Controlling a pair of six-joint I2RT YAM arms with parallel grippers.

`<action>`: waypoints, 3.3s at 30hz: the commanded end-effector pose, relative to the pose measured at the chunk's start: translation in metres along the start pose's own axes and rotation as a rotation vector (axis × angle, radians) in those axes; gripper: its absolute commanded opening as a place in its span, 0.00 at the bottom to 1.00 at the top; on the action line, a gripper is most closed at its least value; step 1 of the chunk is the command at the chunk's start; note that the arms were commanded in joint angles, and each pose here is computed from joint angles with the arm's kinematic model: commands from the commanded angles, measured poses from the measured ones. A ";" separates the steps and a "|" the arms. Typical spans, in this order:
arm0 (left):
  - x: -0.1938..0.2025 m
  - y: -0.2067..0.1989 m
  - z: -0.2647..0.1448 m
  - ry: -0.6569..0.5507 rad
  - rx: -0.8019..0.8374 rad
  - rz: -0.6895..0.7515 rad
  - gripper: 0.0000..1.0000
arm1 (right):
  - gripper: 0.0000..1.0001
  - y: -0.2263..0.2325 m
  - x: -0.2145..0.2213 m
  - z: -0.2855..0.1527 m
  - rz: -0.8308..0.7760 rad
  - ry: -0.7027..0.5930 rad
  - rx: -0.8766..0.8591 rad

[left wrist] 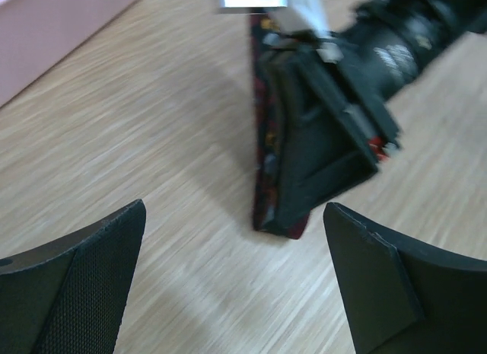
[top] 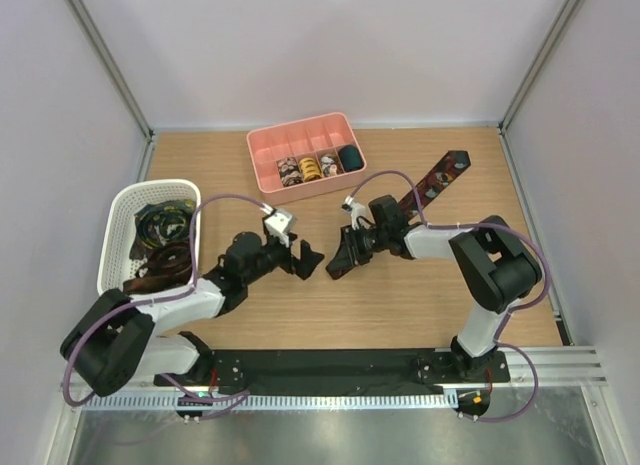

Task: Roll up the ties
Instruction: Roll the tie

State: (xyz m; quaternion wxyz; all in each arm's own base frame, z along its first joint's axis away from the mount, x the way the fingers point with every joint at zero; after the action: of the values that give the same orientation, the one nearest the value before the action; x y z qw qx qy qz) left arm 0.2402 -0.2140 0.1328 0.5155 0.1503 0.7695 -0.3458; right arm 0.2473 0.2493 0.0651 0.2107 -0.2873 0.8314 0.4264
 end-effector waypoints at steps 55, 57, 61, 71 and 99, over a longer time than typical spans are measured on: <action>0.087 -0.022 0.096 0.619 0.120 0.426 0.37 | 0.21 -0.043 0.005 -0.002 0.228 0.016 -0.053; 0.087 -0.022 0.096 0.626 0.126 0.423 0.36 | 0.27 -0.043 0.003 -0.003 0.230 0.019 -0.043; 0.088 -0.022 0.093 0.635 0.121 0.418 0.36 | 0.30 -0.042 -0.007 -0.007 0.232 0.007 -0.038; 0.091 -0.022 0.091 0.651 0.125 0.412 0.35 | 0.44 -0.037 -0.027 -0.015 0.246 -0.041 -0.056; 0.109 -0.015 0.088 0.756 0.106 0.388 0.34 | 0.48 -0.040 -0.054 -0.043 0.268 -0.128 -0.001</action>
State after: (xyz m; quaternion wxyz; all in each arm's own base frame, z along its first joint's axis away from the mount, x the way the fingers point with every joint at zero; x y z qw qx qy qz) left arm 0.2639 -0.3193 0.0543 0.3223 0.4280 0.8117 -0.2325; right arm 0.2894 0.2110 0.0662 0.1510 -0.1401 0.8576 0.4713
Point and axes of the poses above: each gripper's point midway between its finger pads, its own z axis out along the fingers, its own y axis along the line the jaws close on, x = y × z, the point moved 5 cm from there along -z, back along the fingers, and after that the axes turned 8 degrees about -z, right-handed, at the moved point
